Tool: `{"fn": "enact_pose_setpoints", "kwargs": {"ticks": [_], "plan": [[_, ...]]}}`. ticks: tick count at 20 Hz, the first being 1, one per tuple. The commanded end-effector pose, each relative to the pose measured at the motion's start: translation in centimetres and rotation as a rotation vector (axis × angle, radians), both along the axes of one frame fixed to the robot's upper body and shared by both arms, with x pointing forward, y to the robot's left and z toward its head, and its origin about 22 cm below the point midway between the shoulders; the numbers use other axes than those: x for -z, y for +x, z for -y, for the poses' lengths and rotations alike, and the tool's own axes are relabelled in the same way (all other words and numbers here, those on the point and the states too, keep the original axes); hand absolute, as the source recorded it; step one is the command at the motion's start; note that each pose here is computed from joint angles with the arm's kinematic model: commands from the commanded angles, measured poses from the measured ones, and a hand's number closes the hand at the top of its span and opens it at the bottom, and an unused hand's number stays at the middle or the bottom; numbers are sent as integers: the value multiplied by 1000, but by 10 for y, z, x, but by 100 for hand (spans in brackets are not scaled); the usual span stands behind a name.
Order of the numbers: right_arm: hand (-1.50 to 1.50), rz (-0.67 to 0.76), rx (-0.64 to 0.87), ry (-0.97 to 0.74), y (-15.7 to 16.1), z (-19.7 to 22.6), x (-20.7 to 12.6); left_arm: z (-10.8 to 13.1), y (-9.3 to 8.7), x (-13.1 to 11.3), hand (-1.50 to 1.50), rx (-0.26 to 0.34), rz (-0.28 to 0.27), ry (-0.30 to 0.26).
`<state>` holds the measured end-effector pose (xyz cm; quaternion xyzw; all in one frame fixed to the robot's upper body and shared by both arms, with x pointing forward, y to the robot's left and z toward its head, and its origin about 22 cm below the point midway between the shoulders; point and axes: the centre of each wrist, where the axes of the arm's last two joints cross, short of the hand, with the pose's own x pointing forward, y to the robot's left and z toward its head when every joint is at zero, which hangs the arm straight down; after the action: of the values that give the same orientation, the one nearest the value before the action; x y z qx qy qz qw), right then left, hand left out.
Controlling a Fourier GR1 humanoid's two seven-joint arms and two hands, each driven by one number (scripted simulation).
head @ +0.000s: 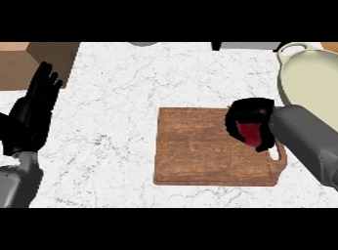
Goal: Pick the pear from the cutting board and place it in the pot
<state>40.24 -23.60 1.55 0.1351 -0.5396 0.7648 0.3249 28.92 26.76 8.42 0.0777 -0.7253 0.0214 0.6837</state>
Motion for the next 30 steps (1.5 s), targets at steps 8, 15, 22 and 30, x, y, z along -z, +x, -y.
{"fn": "enact_pose_setpoints", "kwargs": {"ticks": [8, 15, 22, 30], "plan": [[150, 107, 434, -79, -74, 32, 67, -38, -17, 10, 0, -147, -63, 8], [150, 198, 649, 210, -88, 32, 29, -57, -27, 10, 0, -185, -56, 17], [150, 435, 870, 508, -82, 56, -61, -52, -30, 8, 0, -191, -58, 16], [150, 545, 1122, 610, -126, 84, -145, -49, -29, 12, 0, -122, -56, -4]]}}
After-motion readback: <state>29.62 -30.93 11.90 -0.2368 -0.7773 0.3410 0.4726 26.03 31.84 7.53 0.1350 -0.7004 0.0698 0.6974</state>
